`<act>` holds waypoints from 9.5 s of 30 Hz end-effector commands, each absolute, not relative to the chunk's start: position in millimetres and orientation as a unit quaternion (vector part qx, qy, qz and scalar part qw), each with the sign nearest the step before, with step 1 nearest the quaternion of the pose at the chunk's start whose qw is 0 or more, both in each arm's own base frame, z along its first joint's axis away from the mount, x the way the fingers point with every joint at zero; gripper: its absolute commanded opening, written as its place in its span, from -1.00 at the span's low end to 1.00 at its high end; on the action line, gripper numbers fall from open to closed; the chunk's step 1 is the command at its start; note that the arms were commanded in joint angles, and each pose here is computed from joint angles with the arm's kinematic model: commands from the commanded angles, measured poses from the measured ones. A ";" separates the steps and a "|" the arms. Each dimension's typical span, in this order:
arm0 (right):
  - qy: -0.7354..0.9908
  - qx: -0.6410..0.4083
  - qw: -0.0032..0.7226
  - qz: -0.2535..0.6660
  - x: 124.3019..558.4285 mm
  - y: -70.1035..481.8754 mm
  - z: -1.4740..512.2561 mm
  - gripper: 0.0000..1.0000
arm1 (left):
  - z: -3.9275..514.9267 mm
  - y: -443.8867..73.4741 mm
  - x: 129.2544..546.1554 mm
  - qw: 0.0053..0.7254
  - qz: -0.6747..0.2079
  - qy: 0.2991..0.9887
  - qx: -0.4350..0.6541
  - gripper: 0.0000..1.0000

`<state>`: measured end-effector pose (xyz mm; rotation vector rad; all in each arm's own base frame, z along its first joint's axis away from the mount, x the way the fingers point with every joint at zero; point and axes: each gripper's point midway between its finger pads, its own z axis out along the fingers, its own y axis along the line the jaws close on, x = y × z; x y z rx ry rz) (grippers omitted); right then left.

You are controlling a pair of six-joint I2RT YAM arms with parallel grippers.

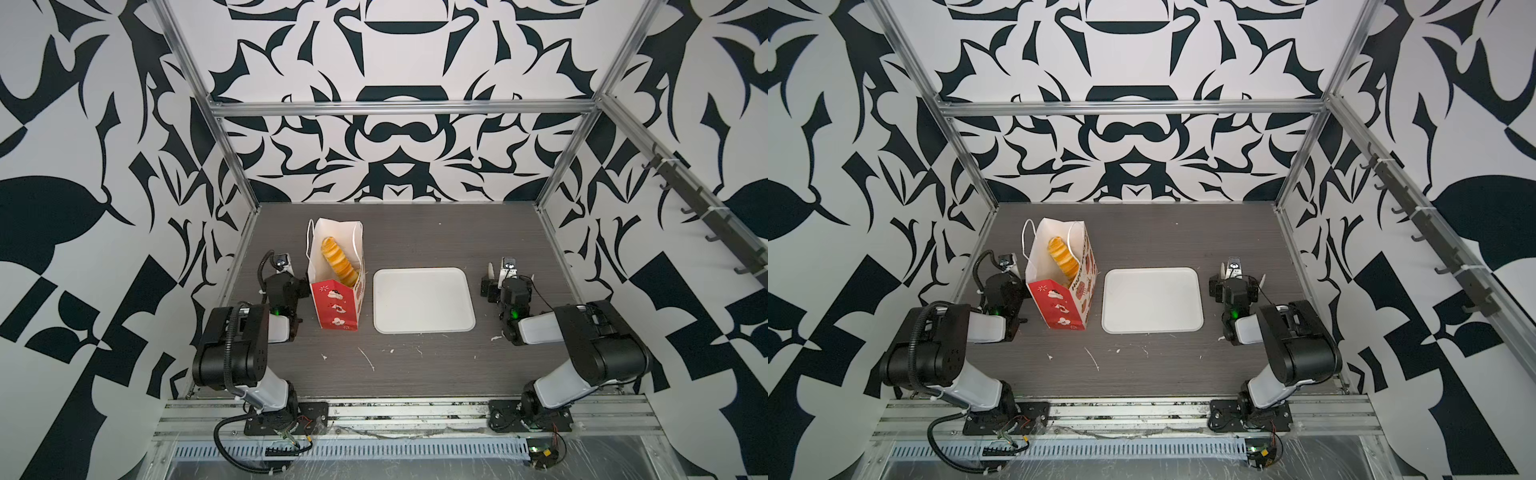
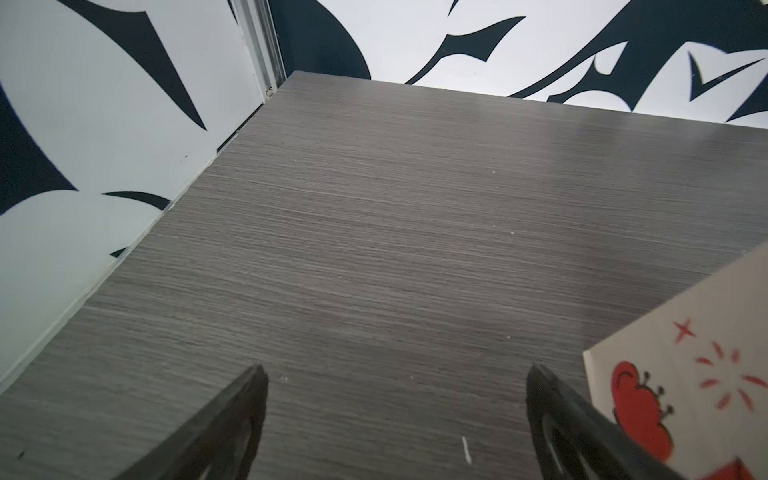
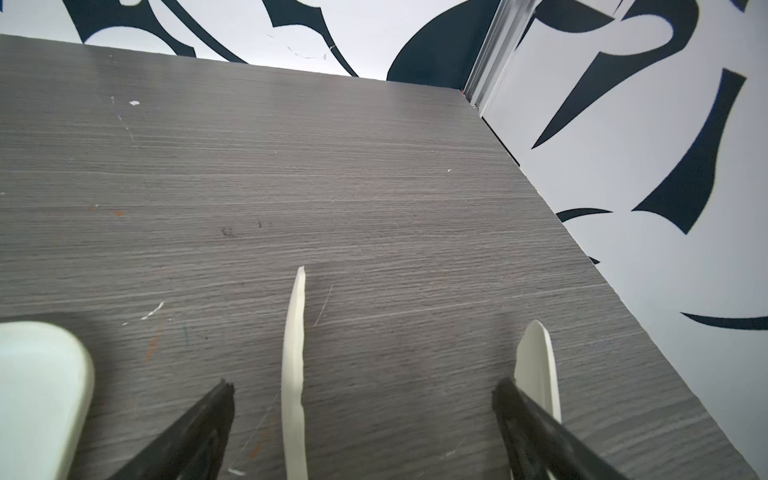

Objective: Take the fake bread out of the paper bag

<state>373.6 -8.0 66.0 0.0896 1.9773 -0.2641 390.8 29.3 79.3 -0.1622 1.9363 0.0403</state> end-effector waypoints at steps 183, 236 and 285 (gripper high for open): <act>0.904 0.146 0.402 -0.014 325.8 20.4 136.1 1.00 | 250.1 -191.9 449.4 0.489 -0.115 0.832 0.235 -1.00; 0.981 0.181 0.054 0.039 288.1 -0.8 5.9 0.67 | 242.6 -190.5 412.2 0.513 -0.176 0.806 0.238 -1.00; 0.891 -0.305 0.146 0.304 252.6 291.3 155.4 -0.61 | 235.5 -212.4 392.5 0.546 -0.047 0.794 0.263 -1.00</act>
